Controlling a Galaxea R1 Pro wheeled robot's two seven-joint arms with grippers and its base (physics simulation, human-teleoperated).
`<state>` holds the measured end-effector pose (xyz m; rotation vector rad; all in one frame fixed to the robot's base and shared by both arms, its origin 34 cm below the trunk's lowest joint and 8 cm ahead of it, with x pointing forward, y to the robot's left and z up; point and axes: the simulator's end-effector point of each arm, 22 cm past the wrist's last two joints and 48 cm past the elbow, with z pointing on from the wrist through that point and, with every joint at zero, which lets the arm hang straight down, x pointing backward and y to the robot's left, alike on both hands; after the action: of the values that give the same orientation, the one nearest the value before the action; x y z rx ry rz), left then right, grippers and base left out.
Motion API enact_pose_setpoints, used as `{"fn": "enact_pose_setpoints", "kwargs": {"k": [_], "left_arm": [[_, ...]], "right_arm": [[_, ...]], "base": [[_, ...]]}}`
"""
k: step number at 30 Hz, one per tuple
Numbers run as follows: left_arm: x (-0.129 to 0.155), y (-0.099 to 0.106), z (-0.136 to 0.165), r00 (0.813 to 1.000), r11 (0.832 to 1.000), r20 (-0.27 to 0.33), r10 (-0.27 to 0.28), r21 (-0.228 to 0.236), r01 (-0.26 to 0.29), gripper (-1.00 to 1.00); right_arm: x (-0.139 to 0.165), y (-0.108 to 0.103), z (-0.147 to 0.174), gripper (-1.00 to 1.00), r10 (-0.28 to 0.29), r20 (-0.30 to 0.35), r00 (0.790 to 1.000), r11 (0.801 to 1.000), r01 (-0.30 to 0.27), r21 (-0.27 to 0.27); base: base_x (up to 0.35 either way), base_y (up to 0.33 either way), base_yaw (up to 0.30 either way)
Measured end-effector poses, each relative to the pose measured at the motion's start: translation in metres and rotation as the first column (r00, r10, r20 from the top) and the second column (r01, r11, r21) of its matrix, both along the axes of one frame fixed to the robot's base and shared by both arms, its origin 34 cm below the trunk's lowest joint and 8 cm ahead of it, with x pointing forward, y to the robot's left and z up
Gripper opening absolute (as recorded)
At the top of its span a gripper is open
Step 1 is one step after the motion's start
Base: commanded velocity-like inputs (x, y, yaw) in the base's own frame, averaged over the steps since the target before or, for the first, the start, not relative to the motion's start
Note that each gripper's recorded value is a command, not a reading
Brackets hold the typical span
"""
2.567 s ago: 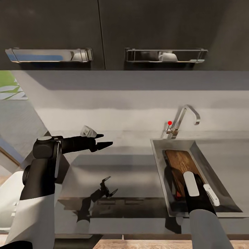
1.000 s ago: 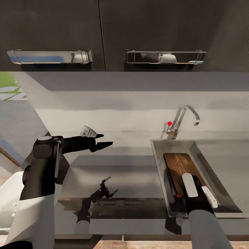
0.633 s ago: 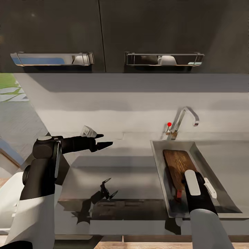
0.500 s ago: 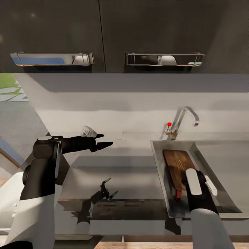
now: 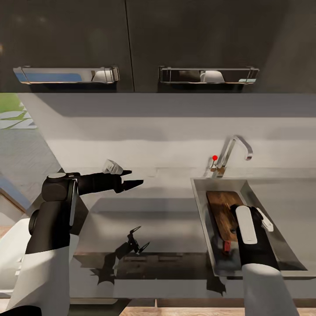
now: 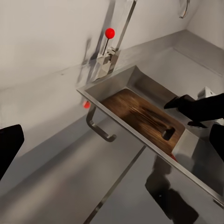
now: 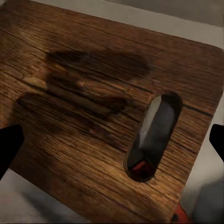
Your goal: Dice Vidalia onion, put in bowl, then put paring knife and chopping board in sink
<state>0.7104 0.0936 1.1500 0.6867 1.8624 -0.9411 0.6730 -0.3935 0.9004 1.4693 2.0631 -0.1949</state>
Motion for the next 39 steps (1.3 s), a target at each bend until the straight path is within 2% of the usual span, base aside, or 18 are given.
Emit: {"fn": "enact_pose_setpoints", "kwargs": {"k": [3,5,10,14,18,21,22,23,24,25,26,29,31,34,35,38,39], "left_arm": [[0.0,0.0,0.0,1.0,1.0,0.0,0.0,0.0,0.0,1.0],[0.0,0.0,0.0,1.0,1.0,0.0,0.0,0.0,0.0,1.0],[0.0,0.0,0.002,1.0,1.0,0.003,0.0,0.0,0.0,1.0],[-0.001,0.0,0.005,1.0,1.0,0.009,0.0,0.0,0.0,1.0],[-0.002,0.0,0.009,1.0,1.0,0.015,0.0,0.0,0.0,1.0],[-0.003,0.0,0.011,1.0,1.0,0.019,0.0,0.0,0.0,1.0],[-0.003,0.0,0.012,1.0,1.0,0.021,0.0,0.0,0.0,1.0],[-0.003,0.0,0.013,1.0,1.0,0.022,0.0,0.0,0.0,1.0],[-0.003,0.0,0.014,1.0,1.0,0.023,0.0,0.0,0.0,1.0],[-0.004,0.0,0.014,1.0,1.0,0.024,0.0,0.0,0.0,1.0],[-0.004,0.0,0.015,1.0,1.0,0.025,0.0,0.0,0.0,1.0],[-0.004,0.0,0.016,1.0,1.0,0.027,0.0,0.0,0.0,1.0],[-0.004,0.0,0.017,1.0,1.0,0.029,0.0,0.0,0.0,1.0],[-0.007,-0.005,0.018,0.999,1.0,0.034,-0.015,0.009,0.014,1.0],[-0.008,-0.007,0.019,0.999,1.0,0.036,-0.019,0.011,0.019,1.0],[-0.011,-0.014,0.02,0.998,0.999,0.041,-0.037,0.023,0.036,1.0],[-0.012,-0.015,0.021,0.998,0.999,0.043,-0.04,0.024,0.039,1.0]], "right_arm": [[0.004,0.005,0.007,1.0,0.043,-0.002,0.999,0.999,-0.043,-0.001],[0.016,0.02,0.018,1.0,0.133,0.008,0.991,0.991,-0.133,-0.008],[0.036,0.047,0.03,1.0,0.277,0.053,0.959,0.961,-0.278,0.004],[0.044,0.056,0.037,1.0,0.327,0.083,0.941,0.944,-0.329,0.01],[0.047,0.052,0.05,1.0,0.349,0.1,0.932,0.937,-0.35,-0.006],[0.055,0.051,0.066,1.0,0.395,0.134,0.909,0.918,-0.396,-0.024],[0.058,0.052,0.073,1.0,0.426,0.153,0.892,0.904,-0.426,-0.031],[0.066,0.054,0.084,1.0,0.477,0.189,0.858,0.877,-0.479,-0.04],[0.068,0.055,0.087,1.0,0.493,0.203,0.846,0.868,-0.495,-0.044],[0.072,0.054,0.094,1.0,0.517,0.228,0.825,0.853,-0.52,-0.054],[0.074,0.053,0.098,1.0,0.529,0.24,0.814,0.845,-0.531,-0.06],[0.082,0.036,0.117,1.0,0.578,0.283,0.765,0.812,-0.573,-0.109],[0.085,0.027,0.129,1.0,0.598,0.302,0.743,0.798,-0.586,-0.139],[0.092,0.02,0.156,1.0,0.646,0.343,0.682,0.76,-0.619,-0.201],[0.093,0.02,0.16,1.0,0.656,0.35,0.669,0.751,-0.626,-0.21],[0.098,0.029,0.18,1.0,0.716,0.384,0.583,0.689,-0.679,-0.254],[0.099,0.032,0.185,1.0,0.73,0.391,0.56,0.672,-0.691,-0.265]], "base": [[0.0,0.0,0.0],[0.0,0.0,0.0],[-0.106,0.0,0.0],[-0.287,0.0,0.0],[-0.313,0.0,0.0],[-0.256,0.0,0.0],[-0.188,0.0,0.0],[-0.165,0.0,0.0],[-0.127,0.0,0.0],[-0.106,0.0,0.0],[-0.068,0.0,0.0],[-0.034,0.0,0.0],[-0.103,0.0,0.0],[-0.238,0.0,0.0],[-0.289,0.0,0.0],[-0.314,0.0,0.0],[-0.322,0.0,0.0]]}}
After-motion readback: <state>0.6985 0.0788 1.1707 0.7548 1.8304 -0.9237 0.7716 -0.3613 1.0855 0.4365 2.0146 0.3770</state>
